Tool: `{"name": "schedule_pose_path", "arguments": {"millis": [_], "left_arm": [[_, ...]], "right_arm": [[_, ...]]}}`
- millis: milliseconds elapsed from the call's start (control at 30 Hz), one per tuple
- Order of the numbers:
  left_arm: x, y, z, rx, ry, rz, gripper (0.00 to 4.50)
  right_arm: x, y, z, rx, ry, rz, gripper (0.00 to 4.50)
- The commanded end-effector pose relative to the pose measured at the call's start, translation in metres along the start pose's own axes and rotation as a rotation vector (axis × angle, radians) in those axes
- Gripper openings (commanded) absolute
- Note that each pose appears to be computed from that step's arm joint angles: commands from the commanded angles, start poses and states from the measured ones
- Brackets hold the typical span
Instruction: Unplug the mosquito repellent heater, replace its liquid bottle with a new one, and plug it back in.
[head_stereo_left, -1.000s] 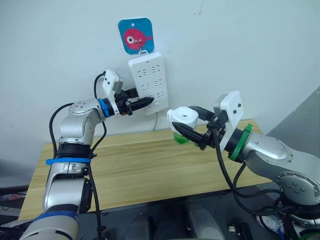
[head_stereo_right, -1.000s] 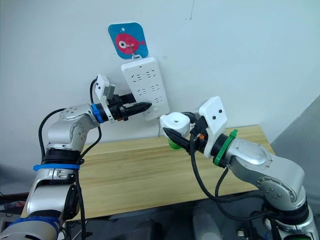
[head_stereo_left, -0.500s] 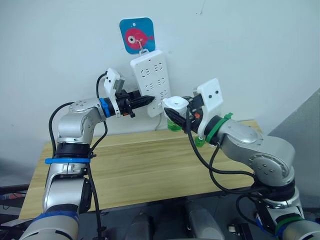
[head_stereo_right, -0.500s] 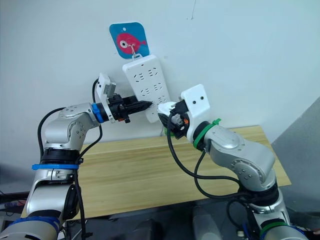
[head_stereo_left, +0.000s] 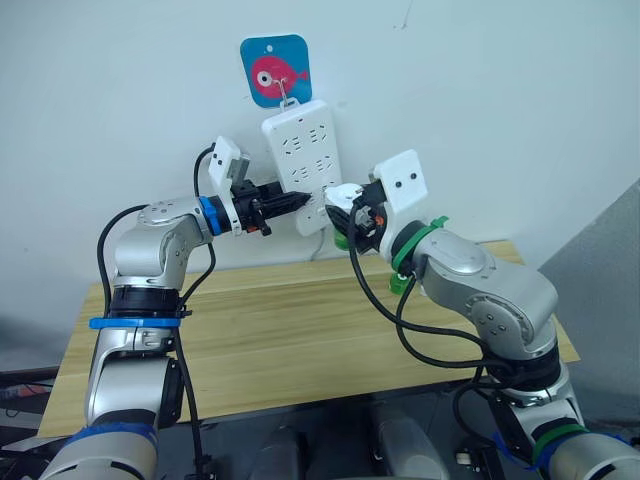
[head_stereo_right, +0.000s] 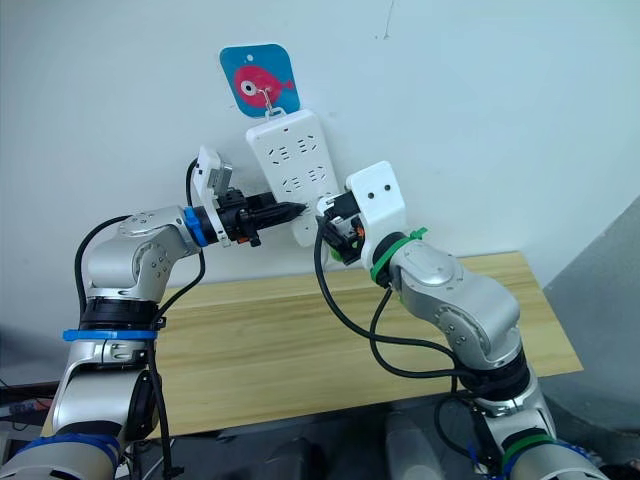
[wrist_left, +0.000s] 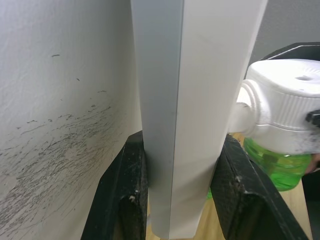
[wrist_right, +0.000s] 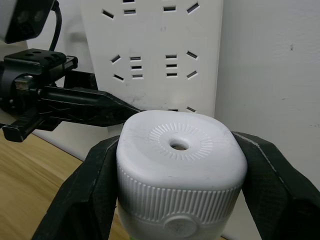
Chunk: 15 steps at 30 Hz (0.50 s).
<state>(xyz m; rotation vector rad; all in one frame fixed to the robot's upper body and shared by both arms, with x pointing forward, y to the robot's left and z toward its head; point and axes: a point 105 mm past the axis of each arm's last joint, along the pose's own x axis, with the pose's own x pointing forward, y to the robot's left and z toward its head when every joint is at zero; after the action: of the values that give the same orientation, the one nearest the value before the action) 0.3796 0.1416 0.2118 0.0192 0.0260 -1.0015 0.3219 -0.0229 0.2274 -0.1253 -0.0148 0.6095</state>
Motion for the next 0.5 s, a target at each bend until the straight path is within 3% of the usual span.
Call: {"name": "schedule_pose_path", "arguments": {"millis": [33,500], "left_arm": [[0.0009,-0.0069,0.0096,0.027,-0.025,-0.026,1.29],[0.0023,-0.0096,0.0086,0.014,-0.027,-0.033,1.29]], "right_arm": [[-0.0005,-0.0024,0.0189,-0.035,-0.08,-0.016,3.04],[0.0045,0.0056,0.0195,-0.069,-0.096,0.009,3.03]]}}
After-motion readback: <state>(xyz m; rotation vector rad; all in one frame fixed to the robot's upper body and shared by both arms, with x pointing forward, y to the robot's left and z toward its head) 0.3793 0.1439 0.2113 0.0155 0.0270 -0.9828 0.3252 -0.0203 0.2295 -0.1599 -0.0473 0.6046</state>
